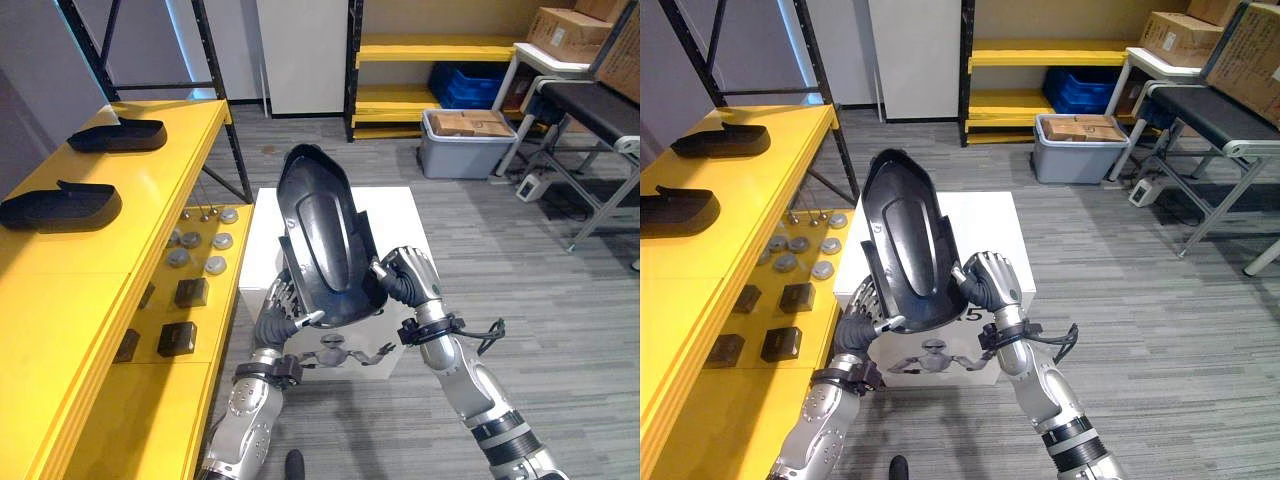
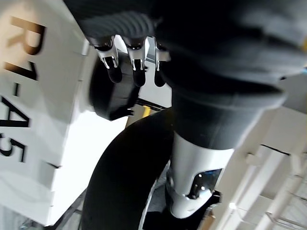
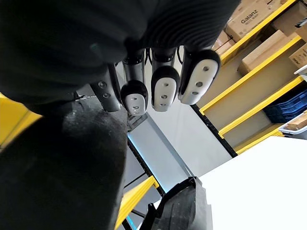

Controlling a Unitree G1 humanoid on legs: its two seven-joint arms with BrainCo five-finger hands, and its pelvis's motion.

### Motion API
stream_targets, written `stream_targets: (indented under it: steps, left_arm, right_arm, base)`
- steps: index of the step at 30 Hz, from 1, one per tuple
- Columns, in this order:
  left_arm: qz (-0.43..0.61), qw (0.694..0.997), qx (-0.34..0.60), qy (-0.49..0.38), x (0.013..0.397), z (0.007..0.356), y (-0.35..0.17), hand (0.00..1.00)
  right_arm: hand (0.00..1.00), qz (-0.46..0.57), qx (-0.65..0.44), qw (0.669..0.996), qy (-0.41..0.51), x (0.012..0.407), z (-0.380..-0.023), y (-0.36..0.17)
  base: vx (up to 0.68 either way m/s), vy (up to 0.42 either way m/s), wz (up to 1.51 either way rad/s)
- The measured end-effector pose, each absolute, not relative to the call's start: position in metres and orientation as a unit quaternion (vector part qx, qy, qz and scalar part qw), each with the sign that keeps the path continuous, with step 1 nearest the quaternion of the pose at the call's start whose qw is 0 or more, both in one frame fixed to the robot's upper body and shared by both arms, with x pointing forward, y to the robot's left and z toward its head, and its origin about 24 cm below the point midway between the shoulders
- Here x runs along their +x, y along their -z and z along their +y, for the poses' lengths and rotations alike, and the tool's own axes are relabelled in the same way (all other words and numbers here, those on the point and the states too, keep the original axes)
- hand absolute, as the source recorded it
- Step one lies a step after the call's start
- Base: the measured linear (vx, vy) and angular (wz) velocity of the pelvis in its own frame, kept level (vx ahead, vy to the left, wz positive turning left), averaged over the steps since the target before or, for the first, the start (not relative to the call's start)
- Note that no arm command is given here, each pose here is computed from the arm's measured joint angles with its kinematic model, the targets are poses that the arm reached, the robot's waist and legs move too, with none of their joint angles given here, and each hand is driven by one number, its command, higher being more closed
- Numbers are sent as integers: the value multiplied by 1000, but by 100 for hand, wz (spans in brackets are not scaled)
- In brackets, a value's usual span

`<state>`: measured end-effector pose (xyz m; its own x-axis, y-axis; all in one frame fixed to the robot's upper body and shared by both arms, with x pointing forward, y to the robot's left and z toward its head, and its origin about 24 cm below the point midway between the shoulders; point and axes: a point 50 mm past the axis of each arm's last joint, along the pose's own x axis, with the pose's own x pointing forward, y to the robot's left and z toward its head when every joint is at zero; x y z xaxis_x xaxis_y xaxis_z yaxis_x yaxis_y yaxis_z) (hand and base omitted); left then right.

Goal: Walk over and take plastic housings, then place them on the shelf

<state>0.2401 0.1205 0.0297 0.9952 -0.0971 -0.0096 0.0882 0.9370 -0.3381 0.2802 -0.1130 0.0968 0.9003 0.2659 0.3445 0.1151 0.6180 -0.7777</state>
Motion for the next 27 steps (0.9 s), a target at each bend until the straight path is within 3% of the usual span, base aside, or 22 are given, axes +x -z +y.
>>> stream_targets:
  steps: [1, 2, 15, 16, 23, 27]
  left_arm:
    - [34, 984, -172, 45, 247, 124, -23, 0]
    - [34, 984, -168, 55, 247, 121, -24, 100]
    - [66, 985, -156, 25, 250, 137, -11, 100]
    - [68, 986, -153, 25, 249, 138, -10, 100]
    - [71, 987, -143, 24, 249, 142, -9, 100]
    - [51, 992, -113, 28, 251, 140, -16, 100]
  right_arm:
    - [100, -220, -449, 863, -72, 277, -107, -91]
    - [100, -219, -453, 860, -88, 275, -103, -88]
    - [100, -202, -510, 812, -198, 258, -91, -55]
    - [0, -201, -509, 813, -201, 257, -91, -54]
    - [0, -199, -503, 812, -218, 249, -89, -46]
    - [0, -183, -490, 828, -202, 243, -95, -42]
  base:
    - [27, 5, -3]
    - [32, 5, -1]
    - [3, 0, 0]
    - [0, 0, 0]
    - [0, 0, 0]
    - [0, 0, 0]
